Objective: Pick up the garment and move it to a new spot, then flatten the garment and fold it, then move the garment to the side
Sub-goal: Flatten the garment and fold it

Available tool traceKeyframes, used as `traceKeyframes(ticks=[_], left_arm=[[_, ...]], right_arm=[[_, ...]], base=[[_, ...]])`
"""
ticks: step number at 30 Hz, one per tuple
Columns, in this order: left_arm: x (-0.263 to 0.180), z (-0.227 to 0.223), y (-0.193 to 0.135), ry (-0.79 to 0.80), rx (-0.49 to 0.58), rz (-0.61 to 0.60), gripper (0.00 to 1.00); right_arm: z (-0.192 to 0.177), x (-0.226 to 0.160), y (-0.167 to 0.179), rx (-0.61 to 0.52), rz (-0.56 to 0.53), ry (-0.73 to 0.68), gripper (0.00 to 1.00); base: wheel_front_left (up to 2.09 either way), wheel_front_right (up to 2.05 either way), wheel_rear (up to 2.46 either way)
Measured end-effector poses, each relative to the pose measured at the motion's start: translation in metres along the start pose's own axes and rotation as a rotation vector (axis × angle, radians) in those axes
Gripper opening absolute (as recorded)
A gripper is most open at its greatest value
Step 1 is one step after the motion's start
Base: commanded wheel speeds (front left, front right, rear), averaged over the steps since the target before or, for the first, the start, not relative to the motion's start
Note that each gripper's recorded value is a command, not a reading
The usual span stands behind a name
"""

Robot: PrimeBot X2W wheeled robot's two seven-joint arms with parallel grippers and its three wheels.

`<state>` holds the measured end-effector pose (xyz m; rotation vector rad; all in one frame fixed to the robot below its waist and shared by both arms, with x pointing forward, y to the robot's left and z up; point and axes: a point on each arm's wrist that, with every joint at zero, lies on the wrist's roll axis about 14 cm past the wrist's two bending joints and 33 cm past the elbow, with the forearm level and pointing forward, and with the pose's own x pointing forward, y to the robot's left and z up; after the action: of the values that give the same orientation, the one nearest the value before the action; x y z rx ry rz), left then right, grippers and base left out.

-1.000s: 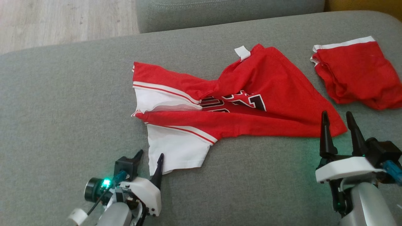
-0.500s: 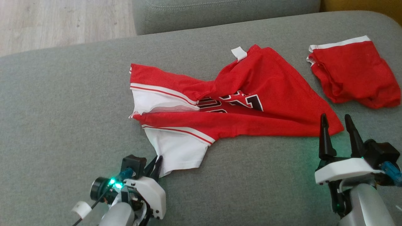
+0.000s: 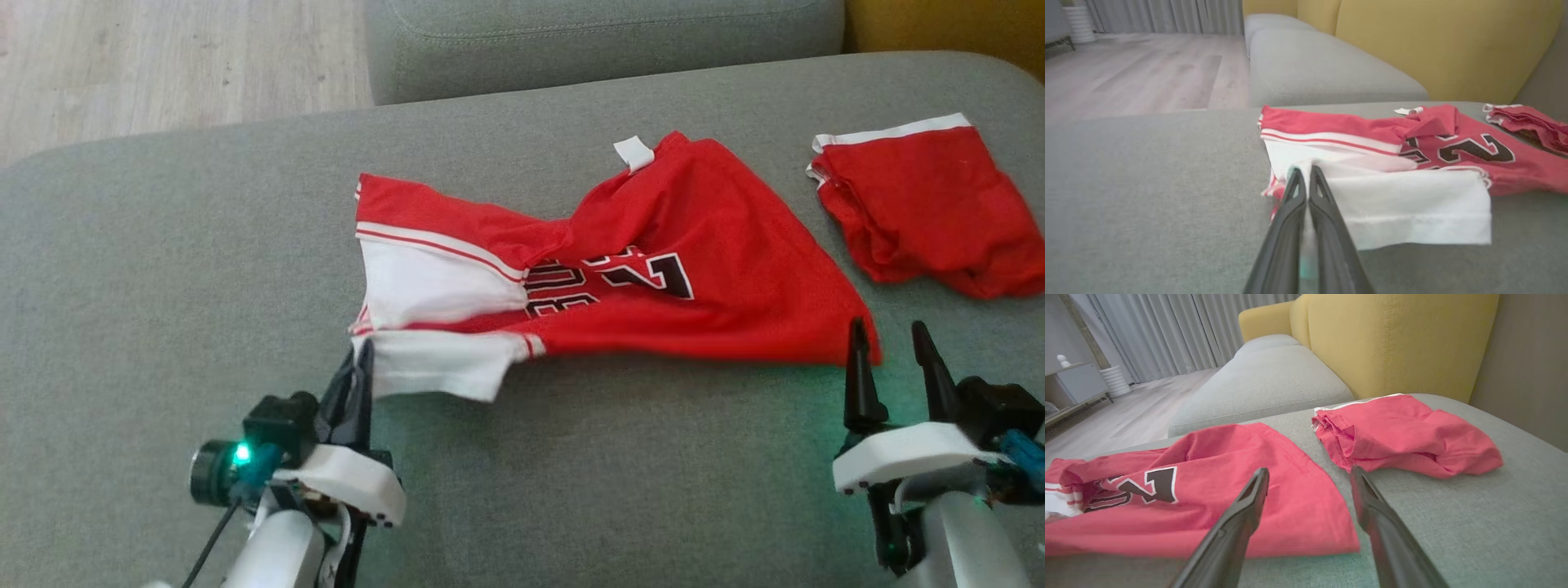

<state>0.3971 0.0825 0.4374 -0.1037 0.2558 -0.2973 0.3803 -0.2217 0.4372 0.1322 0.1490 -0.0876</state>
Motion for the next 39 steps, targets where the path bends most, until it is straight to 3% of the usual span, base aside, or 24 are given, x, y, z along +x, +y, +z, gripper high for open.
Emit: traceKeyframes(ticks=[13,22,27,28,29,30,39], left_arm=[[0.0,0.014,0.021,-0.09,-0.01,0.08,0.0],[0.001,0.015,0.027,-0.102,-0.022,0.096,0.0],[0.001,0.014,0.029,-0.101,-0.024,0.1,0.0],[0.001,0.014,0.029,-0.103,-0.023,0.1,0.0],[0.001,0.013,0.029,-0.103,-0.023,0.101,0.0],[0.001,0.013,0.029,-0.103,-0.022,0.102,0.0],[0.002,0.022,0.03,-0.124,-0.023,0.1,0.0]], right_arm=[[-0.032,0.007,-0.016,-0.02,-0.053,0.146,1.0],[-0.076,0.006,0.001,0.032,-0.019,0.332,1.0],[-0.081,0.011,0.013,0.026,0.02,0.355,1.0],[-0.081,0.013,0.015,0.024,0.028,0.359,0.92],[-0.081,0.014,0.018,0.022,0.036,0.366,0.36],[-0.081,0.014,0.02,0.019,0.044,0.367,0.0],[-0.06,0.021,0.03,0.031,0.069,0.278,0.0]], base=[[0.0,0.0,0.0],[0.0,0.0,0.0],[0.0,0.0,0.0],[0.0,0.0,0.0],[0.0,0.0,0.0],[0.0,0.0,0.0],[0.0,0.0,0.0]])
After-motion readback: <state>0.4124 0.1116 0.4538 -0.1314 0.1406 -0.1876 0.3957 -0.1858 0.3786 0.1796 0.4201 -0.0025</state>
